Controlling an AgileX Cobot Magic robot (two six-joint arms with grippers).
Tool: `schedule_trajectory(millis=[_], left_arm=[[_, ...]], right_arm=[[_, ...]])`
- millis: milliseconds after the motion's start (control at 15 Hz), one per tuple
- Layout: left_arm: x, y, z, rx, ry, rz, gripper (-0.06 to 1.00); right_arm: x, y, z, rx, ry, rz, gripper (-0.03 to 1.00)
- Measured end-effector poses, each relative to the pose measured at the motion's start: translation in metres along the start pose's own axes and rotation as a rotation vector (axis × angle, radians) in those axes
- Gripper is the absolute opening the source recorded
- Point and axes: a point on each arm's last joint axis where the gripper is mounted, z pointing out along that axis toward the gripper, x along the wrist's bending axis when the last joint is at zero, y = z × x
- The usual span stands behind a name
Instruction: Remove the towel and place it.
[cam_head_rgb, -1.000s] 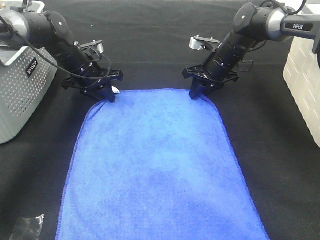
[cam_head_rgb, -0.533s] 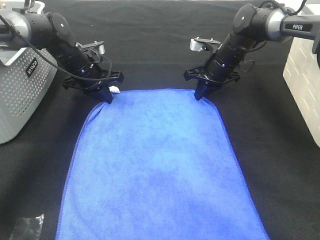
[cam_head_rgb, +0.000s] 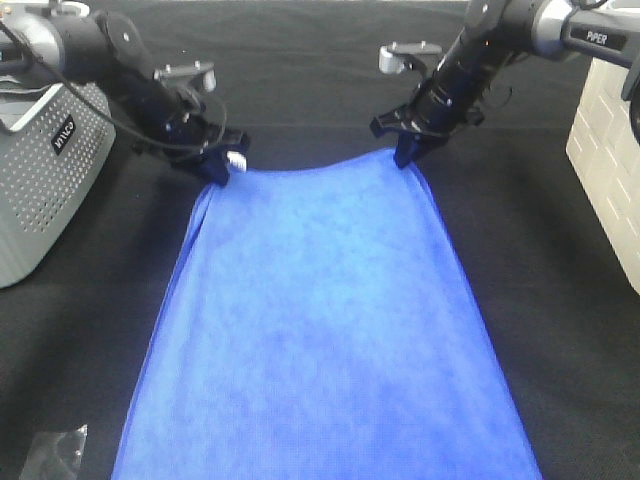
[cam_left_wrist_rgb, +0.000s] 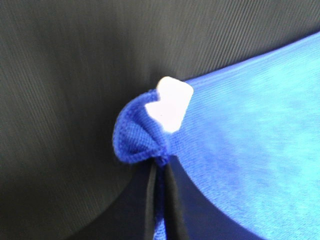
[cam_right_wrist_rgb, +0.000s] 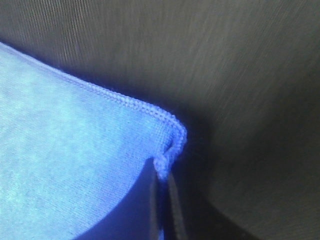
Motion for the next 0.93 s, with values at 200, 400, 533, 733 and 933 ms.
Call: schedule_trajectory(millis=[200,400,533,733,933], left_arm=[[-0.003,0.023,-0.017,-0.109,0.029,0.047,0.01],[-0.005,0.042,-0.032,-0.217,0.061,0.095,0.01],[-0.006,0.052,-0.039,-0.287,0.076,0.135,0.01],[-0.009,0.061,-0.043,-0.383,0.106,0.197,0.01],[-0.01,0.066,-0.045,-0.438,0.123,0.207,0.01]], right_arm=[[-0.002,0.02,-0.021,-0.089,-0.044,-0.036,0.0],[-0.003,0.036,-0.037,-0.189,-0.086,-0.06,0.0],[-0.004,0.043,-0.044,-0.238,-0.11,-0.072,0.0],[-0.006,0.05,-0.048,-0.297,-0.142,-0.083,0.0],[-0.008,0.054,-0.05,-0.345,-0.163,-0.088,0.0]])
